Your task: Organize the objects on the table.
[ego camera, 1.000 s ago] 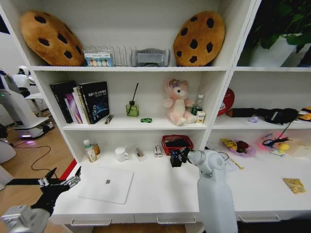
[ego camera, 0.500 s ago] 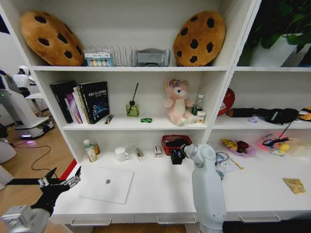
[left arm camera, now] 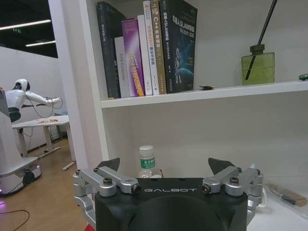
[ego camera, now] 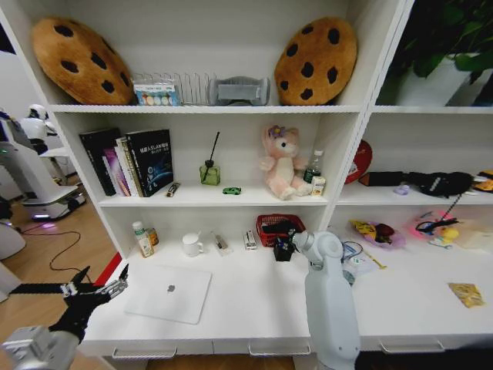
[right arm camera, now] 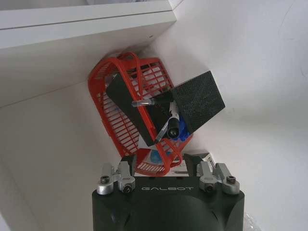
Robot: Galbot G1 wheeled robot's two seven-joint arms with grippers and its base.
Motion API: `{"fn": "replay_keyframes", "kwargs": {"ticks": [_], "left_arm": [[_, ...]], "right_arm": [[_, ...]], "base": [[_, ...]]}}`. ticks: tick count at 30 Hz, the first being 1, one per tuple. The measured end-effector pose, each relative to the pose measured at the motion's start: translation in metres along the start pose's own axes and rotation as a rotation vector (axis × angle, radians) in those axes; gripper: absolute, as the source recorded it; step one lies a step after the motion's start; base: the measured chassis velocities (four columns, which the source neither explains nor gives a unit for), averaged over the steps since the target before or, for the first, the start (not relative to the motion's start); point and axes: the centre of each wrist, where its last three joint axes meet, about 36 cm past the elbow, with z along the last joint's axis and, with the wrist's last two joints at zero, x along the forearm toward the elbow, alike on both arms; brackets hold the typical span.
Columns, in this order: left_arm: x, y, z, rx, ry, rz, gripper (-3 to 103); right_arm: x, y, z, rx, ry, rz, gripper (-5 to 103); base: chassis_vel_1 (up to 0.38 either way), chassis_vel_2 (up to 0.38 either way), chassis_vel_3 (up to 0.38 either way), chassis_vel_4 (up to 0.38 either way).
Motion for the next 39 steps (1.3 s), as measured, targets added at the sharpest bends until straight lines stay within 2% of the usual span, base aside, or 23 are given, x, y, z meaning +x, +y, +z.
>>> {"fn": "replay_keyframes", "kwargs": {"ticks": [4,5,6,8,9,12,13,15,16,19,20,24,25,27,28,30,31,32,33,34,35,36,39], "left_arm": [[0.0,0.0,0.0,0.0,0.0,0.0,100],[0.0,0.0,0.0,0.0,0.0,0.0,100],[0.0,0.0,0.0,0.0,0.0,0.0,100],[0.0,0.0,0.0,0.0,0.0,0.0,100],[0.0,0.0,0.0,0.0,0.0,0.0,100],[0.0,0.0,0.0,0.0,0.0,0.0,100],[0.0,0.0,0.0,0.0,0.0,0.0,100],[0.0,0.0,0.0,0.0,0.0,0.0,100],[0.0,0.0,0.0,0.0,0.0,0.0,100],[0.0,0.0,0.0,0.0,0.0,0.0,100],[0.0,0.0,0.0,0.0,0.0,0.0,100],[0.0,0.0,0.0,0.0,0.0,0.0,100],[0.0,0.0,0.0,0.0,0.0,0.0,100],[0.0,0.0,0.0,0.0,0.0,0.0,100],[0.0,0.0,0.0,0.0,0.0,0.0,100],[0.0,0.0,0.0,0.0,0.0,0.0,100],[0.0,0.0,0.0,0.0,0.0,0.0,100],[0.0,0.0,0.0,0.0,0.0,0.0,100],[0.0,0.0,0.0,0.0,0.0,0.0,100],[0.0,0.0,0.0,0.0,0.0,0.0,100],[0.0,0.0,0.0,0.0,0.0,0.0,100],[0.0,0.0,0.0,0.0,0.0,0.0,100],[0.0,0.0,0.0,0.0,0.0,0.0,100]], "right_arm": [[0.027,-0.02,0.009,0.046,0.093,-0.043,71],[0.059,-0.038,0.012,0.104,0.205,-0.124,82],[0.059,-0.038,0.012,0.104,0.205,-0.124,82],[0.091,-0.049,0.0,0.212,0.297,-0.228,92],[0.091,-0.049,0.0,0.212,0.297,-0.228,92],[0.112,-0.044,-0.027,0.434,0.286,-0.277,99],[0.112,-0.044,-0.027,0.434,0.286,-0.277,99],[0.118,-0.034,-0.047,0.607,0.191,-0.263,100],[0.118,-0.034,-0.047,0.607,0.191,-0.263,100],[0.139,-0.031,-0.072,0.881,0.052,-0.257,100],[0.139,-0.031,-0.072,0.881,0.052,-0.257,100],[0.149,-0.054,-0.083,1.155,-0.106,-0.268,100],[0.149,-0.054,-0.083,1.155,-0.106,-0.268,100],[0.149,-0.068,-0.088,1.272,-0.213,-0.295,100],[0.149,-0.068,-0.088,1.272,-0.213,-0.295,100],[0.132,-0.086,-0.112,1.464,-0.432,-0.398,100],[0.132,-0.086,-0.112,1.464,-0.432,-0.398,100],[0.127,-0.089,-0.125,1.54,-0.501,-0.45,100],[0.121,-0.091,-0.149,1.665,-0.587,-0.549,100],[0.121,-0.091,-0.149,1.665,-0.587,-0.549,100],[0.119,-0.091,-0.176,1.804,-0.621,-0.638,100],[0.119,-0.091,-0.176,1.804,-0.621,-0.638,100],[0.116,-0.093,-0.222,1.948,-0.516,-0.78,100]], "base": [[0.0,0.0,0.0,0.0],[0.0,0.0,0.0,0.0],[0.0,0.0,0.0,0.0],[0.0,0.0,0.0,0.0],[0.0,0.0,0.0,0.0],[0.0,0.0,0.0,0.0],[0.0,0.0,0.0,0.0],[0.0,0.0,0.0,0.0],[0.0,0.0,0.0,0.0],[0.0,0.0,0.0,0.0],[0.0,0.0,0.0,0.0],[0.0,0.0,0.0,0.0],[0.0,0.0,0.0,0.0],[0.0,0.0,0.0,0.0],[0.0,0.0,0.0,0.0],[0.0,0.0,0.0,0.0],[0.0,0.0,0.0,0.0],[0.0,0.0,0.0,0.0],[0.0,0.0,0.0,0.0],[0.0,0.0,0.0,0.0],[0.0,0.0,0.0,0.0],[0.0,0.0,0.0,0.0],[0.0,0.0,0.0,0.0]]}}
